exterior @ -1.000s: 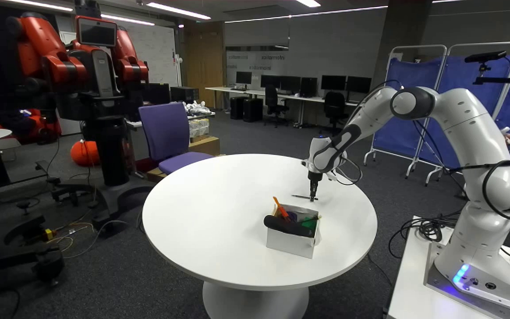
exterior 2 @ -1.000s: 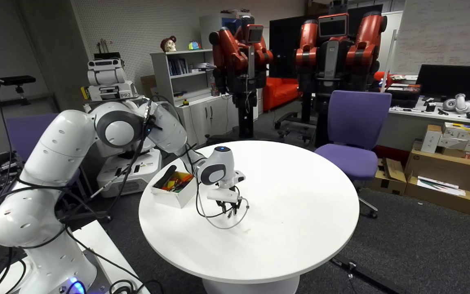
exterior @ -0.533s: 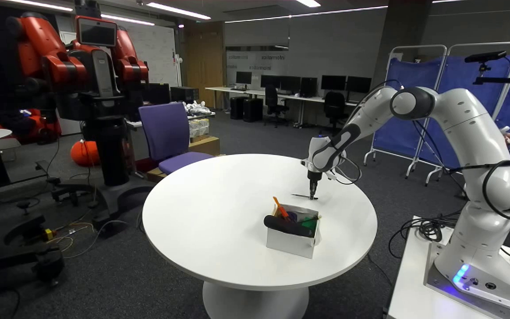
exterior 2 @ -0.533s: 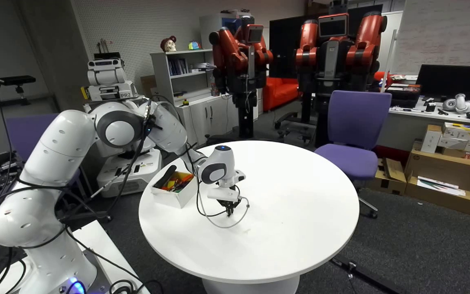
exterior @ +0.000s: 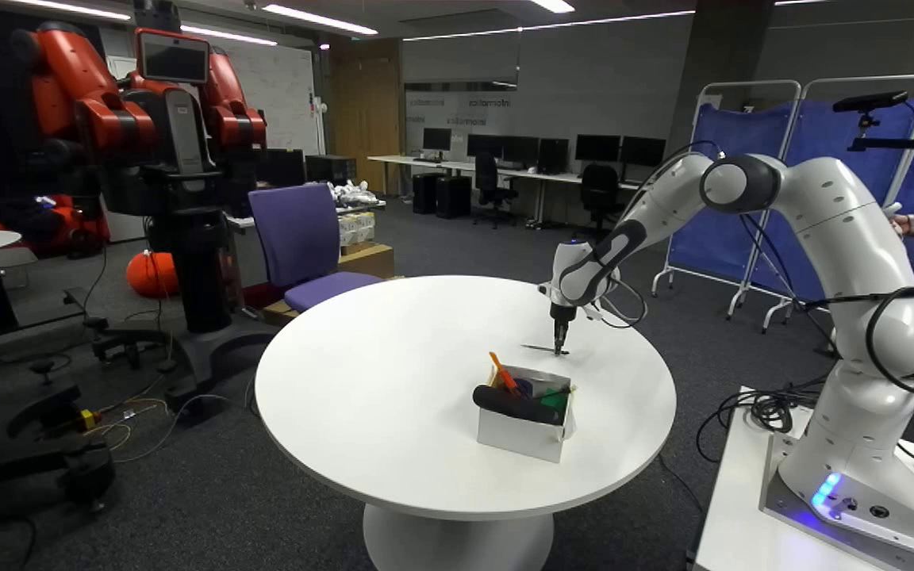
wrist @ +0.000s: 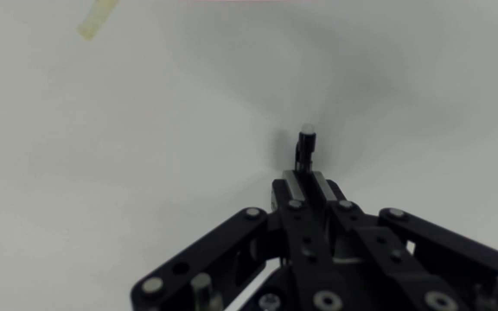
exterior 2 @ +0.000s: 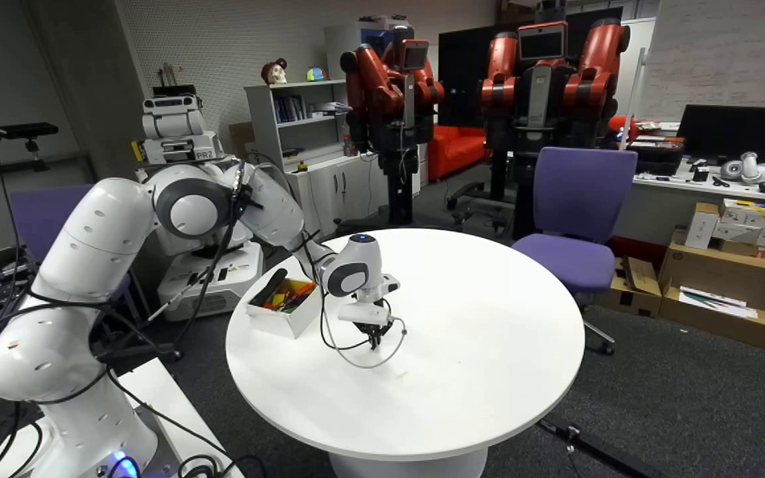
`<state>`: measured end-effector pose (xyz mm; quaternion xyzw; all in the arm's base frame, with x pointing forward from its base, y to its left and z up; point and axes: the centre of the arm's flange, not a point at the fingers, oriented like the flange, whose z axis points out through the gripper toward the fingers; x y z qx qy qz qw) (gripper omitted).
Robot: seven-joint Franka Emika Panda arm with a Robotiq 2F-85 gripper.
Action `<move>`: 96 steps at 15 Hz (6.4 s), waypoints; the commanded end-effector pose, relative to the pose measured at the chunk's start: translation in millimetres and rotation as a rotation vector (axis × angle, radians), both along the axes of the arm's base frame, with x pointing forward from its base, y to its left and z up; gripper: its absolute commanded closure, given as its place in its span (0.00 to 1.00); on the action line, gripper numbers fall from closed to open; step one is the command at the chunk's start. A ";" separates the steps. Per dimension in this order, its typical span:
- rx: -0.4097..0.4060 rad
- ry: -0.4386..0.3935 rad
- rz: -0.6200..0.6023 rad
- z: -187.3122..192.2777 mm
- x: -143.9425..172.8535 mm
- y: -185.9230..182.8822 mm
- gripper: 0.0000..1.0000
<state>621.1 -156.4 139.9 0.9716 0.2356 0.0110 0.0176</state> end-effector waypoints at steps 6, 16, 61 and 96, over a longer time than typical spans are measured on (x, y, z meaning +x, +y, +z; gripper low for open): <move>-0.066 -0.042 0.024 100.1 0.0 56.8 0.98; -0.037 0.098 -0.198 143.2 -45.8 237.4 0.98; -0.094 -0.367 -0.416 287.8 -236.0 274.3 0.00; -0.100 -0.365 -0.427 286.6 -239.8 275.2 0.00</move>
